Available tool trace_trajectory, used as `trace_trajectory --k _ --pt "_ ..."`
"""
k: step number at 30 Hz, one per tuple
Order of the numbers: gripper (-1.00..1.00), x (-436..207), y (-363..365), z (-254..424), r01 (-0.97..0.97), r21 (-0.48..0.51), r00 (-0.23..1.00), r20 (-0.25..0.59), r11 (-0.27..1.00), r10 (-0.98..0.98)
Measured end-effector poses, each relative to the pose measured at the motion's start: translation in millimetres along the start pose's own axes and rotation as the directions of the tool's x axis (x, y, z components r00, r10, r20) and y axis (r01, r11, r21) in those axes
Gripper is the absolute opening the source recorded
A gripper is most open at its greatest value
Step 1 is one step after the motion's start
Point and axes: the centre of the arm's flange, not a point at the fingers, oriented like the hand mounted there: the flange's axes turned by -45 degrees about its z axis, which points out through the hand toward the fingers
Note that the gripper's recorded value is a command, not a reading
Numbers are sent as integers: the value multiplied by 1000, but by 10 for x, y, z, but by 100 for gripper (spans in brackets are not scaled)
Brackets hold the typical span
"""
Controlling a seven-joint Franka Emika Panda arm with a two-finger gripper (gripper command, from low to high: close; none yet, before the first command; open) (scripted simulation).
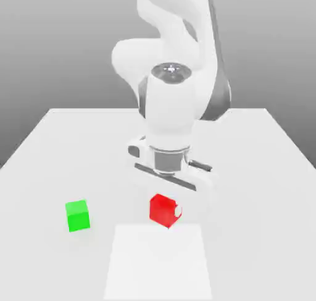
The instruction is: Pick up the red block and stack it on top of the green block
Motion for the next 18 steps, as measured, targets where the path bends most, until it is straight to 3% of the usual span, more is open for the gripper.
trace_trajectory --k 4,8,14,15,18 --pt "-100 405 648 -90 -341 -1 940 2 940 341" --pt "-100 669 1344 -120 -641 4 767 13 767 641" --pt "-100 736 1573 357 -727 5 687 18 687 726" --pt "100 728 1573 424 -727 5 687 19 687 727" --pt "100 727 1567 424 -726 5 688 18 688 725"
